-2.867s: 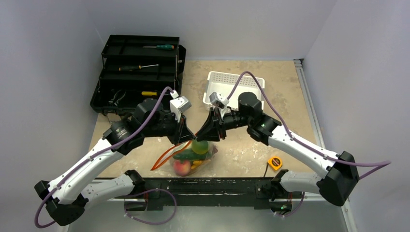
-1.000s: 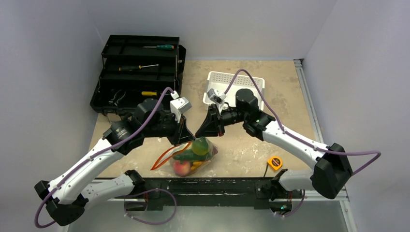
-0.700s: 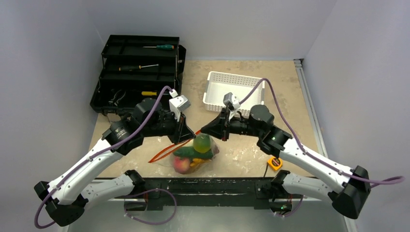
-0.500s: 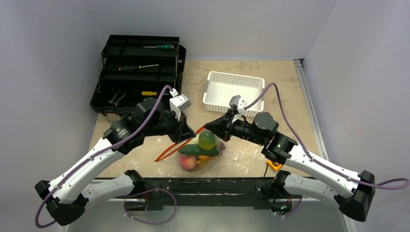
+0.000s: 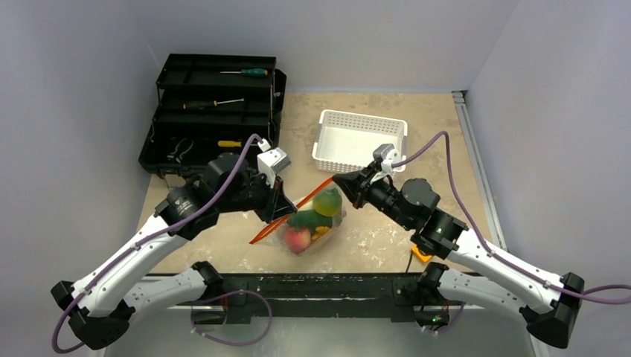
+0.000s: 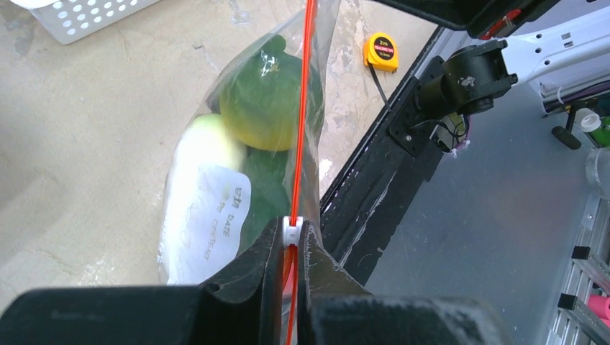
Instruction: Place the food in the zip-top bag and seal the zipper
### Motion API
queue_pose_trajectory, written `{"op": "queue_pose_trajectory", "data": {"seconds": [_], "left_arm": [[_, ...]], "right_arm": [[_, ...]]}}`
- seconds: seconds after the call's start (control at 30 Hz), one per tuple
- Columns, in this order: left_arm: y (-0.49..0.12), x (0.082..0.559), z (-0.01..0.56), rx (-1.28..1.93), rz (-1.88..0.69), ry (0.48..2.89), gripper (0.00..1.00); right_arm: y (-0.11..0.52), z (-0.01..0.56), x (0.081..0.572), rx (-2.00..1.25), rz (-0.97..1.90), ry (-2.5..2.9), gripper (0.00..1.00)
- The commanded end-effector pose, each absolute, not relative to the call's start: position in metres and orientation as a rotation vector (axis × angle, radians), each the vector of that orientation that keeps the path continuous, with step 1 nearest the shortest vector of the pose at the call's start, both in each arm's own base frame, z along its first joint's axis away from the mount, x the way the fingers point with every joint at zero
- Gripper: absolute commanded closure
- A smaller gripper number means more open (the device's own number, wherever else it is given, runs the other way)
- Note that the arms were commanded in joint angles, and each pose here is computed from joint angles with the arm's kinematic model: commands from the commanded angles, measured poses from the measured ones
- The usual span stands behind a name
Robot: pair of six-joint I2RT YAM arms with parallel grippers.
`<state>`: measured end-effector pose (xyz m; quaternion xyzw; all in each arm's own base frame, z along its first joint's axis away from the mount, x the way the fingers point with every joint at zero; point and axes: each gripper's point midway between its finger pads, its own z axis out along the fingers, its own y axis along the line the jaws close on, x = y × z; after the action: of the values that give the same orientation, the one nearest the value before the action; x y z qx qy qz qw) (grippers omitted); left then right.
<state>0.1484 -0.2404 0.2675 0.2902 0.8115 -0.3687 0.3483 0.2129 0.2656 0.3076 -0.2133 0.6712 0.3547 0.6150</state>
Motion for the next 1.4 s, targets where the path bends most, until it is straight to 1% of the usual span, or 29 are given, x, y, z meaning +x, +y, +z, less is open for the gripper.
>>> {"op": "queue_pose_trajectory", "data": {"seconds": [0.0,0.47,0.53,0.63,0.67,0.7,0.73,0.83,0.93,1.0,1.2,1.27,1.37], "left_arm": [[-0.226,0.136,0.266,0.757,-0.934,2.129,1.0],[-0.2,0.12,0.24,0.732,-0.868,2.202,1.0],[-0.198,0.119,0.238,0.729,-0.866,2.203,1.0],[-0.202,0.118,0.239,0.737,-0.89,2.193,1.0],[-0.203,0.118,0.241,0.741,-0.896,2.188,1.0],[-0.205,0.119,0.243,0.742,-0.899,2.183,1.0],[-0.206,0.12,0.246,0.743,-0.904,2.173,1.0],[-0.212,0.123,0.253,0.755,-0.924,2.147,1.0],[-0.216,0.125,0.258,0.766,-0.935,2.139,1.0],[-0.217,0.124,0.26,0.771,-0.944,2.134,1.0],[-0.221,0.124,0.264,0.782,-0.965,2.114,1.0],[-0.222,0.123,0.264,0.79,-0.972,2.114,1.0],[-0.222,0.123,0.264,0.793,-0.973,2.111,1.0]], "right_arm": [[0.23,0.331,0.235,-0.313,0.675,1.482,1.0],[0.192,0.3,0.243,-0.184,0.513,1.571,1.0],[0.2,0.298,0.238,-0.243,0.544,1.574,1.0],[0.242,0.301,0.206,-0.613,0.685,1.538,1.0],[0.256,0.296,0.197,-0.768,0.703,1.538,0.96],[0.268,0.296,0.19,-0.88,0.729,1.542,0.83],[0.276,0.294,0.187,-0.952,0.744,1.567,0.72],[0.299,0.294,0.177,-1.126,0.815,1.54,0.48],[0.318,0.297,0.167,-1.229,0.906,1.45,0.28],[0.33,0.295,0.157,-1.346,0.955,1.38,0.25],[0.353,0.297,0.14,-1.603,1.039,1.18,0.23],[0.36,0.293,0.141,-1.64,1.062,1.175,0.24],[0.368,0.283,0.145,-1.713,1.082,1.193,0.29]]}}
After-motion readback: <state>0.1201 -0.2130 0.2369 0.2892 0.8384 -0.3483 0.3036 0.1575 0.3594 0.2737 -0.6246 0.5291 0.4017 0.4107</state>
